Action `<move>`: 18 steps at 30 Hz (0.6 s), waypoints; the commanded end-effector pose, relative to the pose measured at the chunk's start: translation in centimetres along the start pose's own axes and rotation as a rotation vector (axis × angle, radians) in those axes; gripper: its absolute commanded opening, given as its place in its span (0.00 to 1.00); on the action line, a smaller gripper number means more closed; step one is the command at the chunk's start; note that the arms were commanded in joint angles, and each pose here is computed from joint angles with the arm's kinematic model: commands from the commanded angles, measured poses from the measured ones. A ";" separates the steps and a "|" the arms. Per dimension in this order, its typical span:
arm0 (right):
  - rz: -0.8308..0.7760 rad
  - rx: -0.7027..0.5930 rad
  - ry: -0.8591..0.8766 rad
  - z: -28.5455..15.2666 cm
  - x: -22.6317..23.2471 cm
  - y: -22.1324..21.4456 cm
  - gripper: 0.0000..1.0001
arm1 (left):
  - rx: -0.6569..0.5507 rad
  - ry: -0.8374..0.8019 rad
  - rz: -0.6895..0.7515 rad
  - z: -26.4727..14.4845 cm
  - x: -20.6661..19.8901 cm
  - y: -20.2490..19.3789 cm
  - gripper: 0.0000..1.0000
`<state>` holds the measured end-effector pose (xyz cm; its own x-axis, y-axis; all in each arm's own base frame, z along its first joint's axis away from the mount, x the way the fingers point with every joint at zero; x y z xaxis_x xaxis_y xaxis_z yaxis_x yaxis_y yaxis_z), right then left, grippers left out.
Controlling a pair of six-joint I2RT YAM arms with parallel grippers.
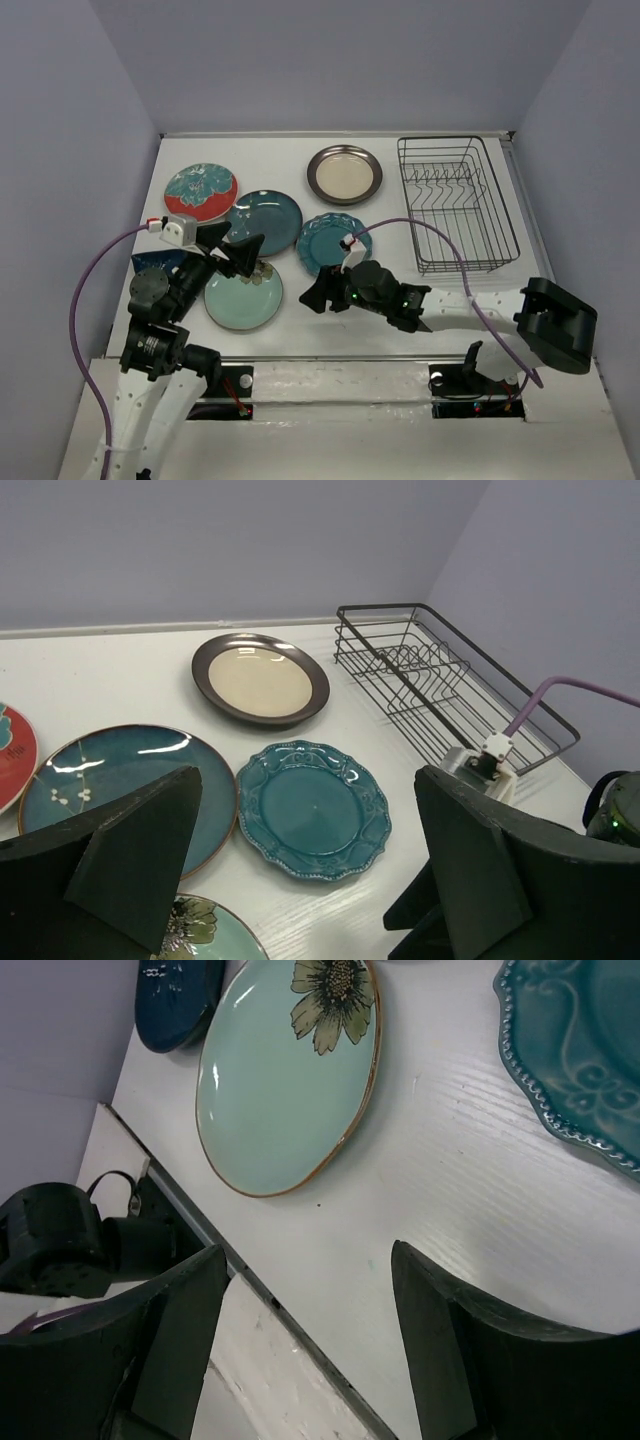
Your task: Load the plates into the dish rack
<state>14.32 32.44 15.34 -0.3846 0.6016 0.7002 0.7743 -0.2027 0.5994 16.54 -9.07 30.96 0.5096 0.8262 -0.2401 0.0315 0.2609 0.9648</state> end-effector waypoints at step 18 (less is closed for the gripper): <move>0.259 0.030 0.019 9.9 -1.9 -5.2 0.73 | -0.040 -0.041 0.028 -0.1 -0.7 1.7 0.99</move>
<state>15.69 37.73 7.44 -0.1896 0.5843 0.7891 0.8504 -0.3040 0.4294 16.42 -9.10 30.79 0.5178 0.8225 -0.2353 0.0387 0.2522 0.9669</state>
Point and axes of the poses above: each gripper's point midway between its finger pads, its own z axis out along the fingers, its own x axis along the line the jaws close on, y = z × x, the point moved 6 cm from there along -z, back along the fingers, and after that the axes turned 4 degrees about z, right-handed, at the moved point
